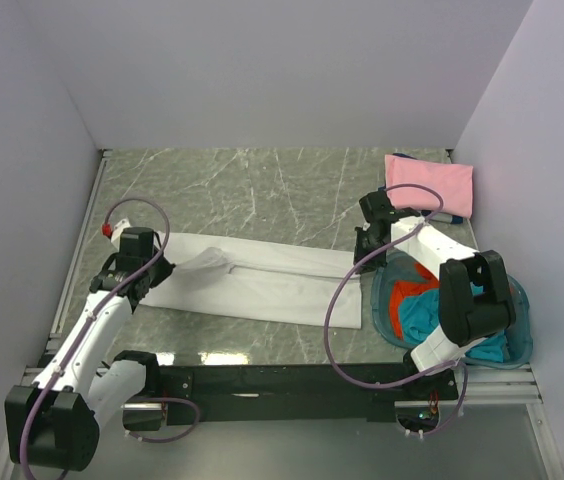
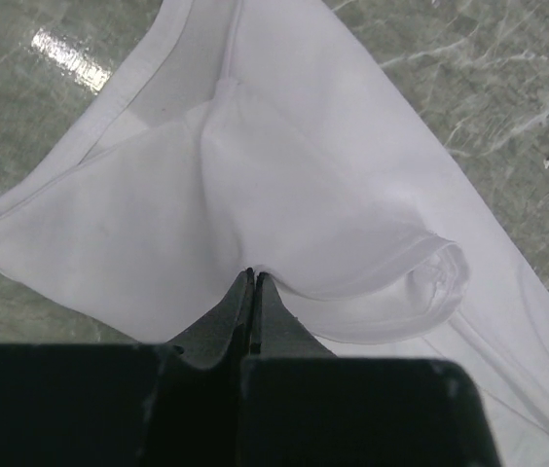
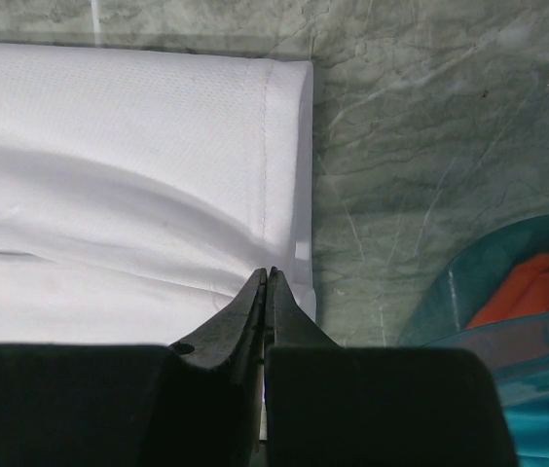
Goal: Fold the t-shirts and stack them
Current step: Fold the tshirt
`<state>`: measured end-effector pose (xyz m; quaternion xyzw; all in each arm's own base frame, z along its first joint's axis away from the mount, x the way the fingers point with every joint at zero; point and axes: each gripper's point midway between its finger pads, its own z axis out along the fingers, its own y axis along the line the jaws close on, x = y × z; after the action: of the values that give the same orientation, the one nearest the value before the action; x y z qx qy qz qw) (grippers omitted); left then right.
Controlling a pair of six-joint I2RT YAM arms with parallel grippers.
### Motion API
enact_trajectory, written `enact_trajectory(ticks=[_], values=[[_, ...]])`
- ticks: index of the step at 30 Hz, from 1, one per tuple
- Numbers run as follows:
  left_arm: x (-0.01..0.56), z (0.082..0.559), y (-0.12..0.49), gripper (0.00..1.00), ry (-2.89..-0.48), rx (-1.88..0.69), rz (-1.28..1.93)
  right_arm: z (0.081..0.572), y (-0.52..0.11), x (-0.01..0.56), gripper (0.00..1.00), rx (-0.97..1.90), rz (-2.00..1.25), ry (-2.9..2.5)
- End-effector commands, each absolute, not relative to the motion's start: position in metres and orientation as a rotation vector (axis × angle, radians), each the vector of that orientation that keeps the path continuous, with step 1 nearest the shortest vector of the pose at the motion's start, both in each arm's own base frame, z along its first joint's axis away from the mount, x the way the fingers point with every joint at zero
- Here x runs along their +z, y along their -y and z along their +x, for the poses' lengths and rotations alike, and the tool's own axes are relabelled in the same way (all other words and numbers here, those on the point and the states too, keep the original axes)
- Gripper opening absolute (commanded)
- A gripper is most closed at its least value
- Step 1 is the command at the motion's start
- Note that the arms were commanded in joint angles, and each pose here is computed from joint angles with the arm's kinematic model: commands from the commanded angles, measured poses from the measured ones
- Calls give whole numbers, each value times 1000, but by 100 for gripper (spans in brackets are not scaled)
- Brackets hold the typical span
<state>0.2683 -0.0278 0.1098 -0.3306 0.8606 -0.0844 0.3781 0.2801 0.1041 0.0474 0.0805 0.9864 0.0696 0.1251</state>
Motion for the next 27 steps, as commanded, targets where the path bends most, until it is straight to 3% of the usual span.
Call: enact_trajectory(ticks=[1, 19, 27], values=[[107, 262, 31, 0, -2192, -245, -876, 283, -102, 53, 0, 176, 236, -2836], [69, 232, 32, 0, -2278, -226, -1037, 282, -106, 48, 0, 143, 214, -2858], [76, 228, 23, 0, -2198, -193, -1143, 279, -99, 48, 0, 82, 242, -2859]])
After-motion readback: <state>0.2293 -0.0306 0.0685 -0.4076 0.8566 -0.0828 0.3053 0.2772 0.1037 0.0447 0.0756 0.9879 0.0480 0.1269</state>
